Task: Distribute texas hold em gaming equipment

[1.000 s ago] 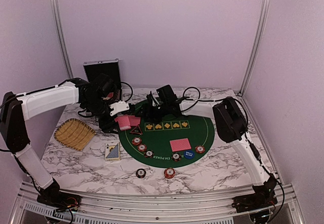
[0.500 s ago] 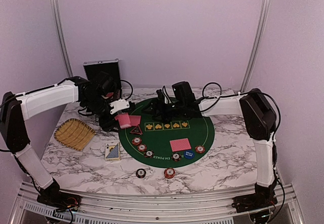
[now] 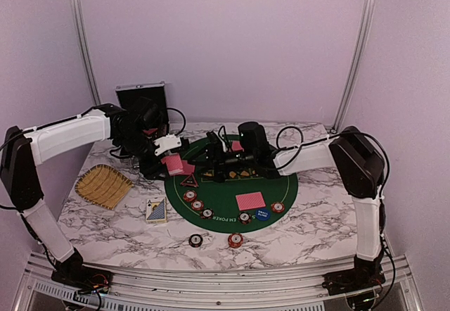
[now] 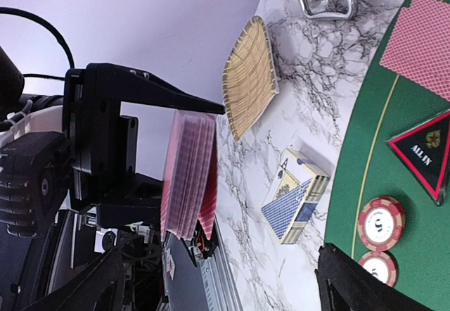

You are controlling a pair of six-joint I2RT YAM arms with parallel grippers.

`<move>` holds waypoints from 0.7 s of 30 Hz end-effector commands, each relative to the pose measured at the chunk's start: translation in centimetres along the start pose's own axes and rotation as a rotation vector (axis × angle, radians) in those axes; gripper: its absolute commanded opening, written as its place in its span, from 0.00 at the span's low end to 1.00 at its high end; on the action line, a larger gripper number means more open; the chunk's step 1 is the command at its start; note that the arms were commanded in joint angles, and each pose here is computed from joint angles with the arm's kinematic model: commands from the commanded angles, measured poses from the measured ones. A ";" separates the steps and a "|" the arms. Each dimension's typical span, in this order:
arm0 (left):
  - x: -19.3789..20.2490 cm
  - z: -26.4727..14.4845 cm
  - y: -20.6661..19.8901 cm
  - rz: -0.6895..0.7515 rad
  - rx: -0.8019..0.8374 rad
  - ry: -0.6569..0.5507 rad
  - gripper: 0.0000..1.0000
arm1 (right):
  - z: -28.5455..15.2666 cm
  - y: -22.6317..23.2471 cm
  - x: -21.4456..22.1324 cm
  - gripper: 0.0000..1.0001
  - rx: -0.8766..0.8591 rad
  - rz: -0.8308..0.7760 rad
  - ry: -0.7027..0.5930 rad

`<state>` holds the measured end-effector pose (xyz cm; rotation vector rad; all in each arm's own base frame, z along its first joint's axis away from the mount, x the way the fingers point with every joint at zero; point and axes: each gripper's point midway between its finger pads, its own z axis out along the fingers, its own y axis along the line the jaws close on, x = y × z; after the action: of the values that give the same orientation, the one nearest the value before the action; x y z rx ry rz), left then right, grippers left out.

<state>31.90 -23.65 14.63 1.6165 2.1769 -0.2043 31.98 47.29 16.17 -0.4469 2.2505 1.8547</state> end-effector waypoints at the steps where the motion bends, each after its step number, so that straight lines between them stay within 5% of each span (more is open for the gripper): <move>1: -1.1 -0.5 0.5 -0.005 0.000 -0.030 0.00 | 0.8 2.7 -0.6 0.93 -0.079 -0.049 0.011; 21: -2.1 -0.3 0.4 -0.004 0.015 -0.046 0.00 | 4.7 2.8 -0.3 0.93 -0.125 -0.039 0.090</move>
<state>32.61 -24.40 15.00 1.6047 2.1702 -0.2189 31.53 51.00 16.87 -0.5524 2.2101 1.9629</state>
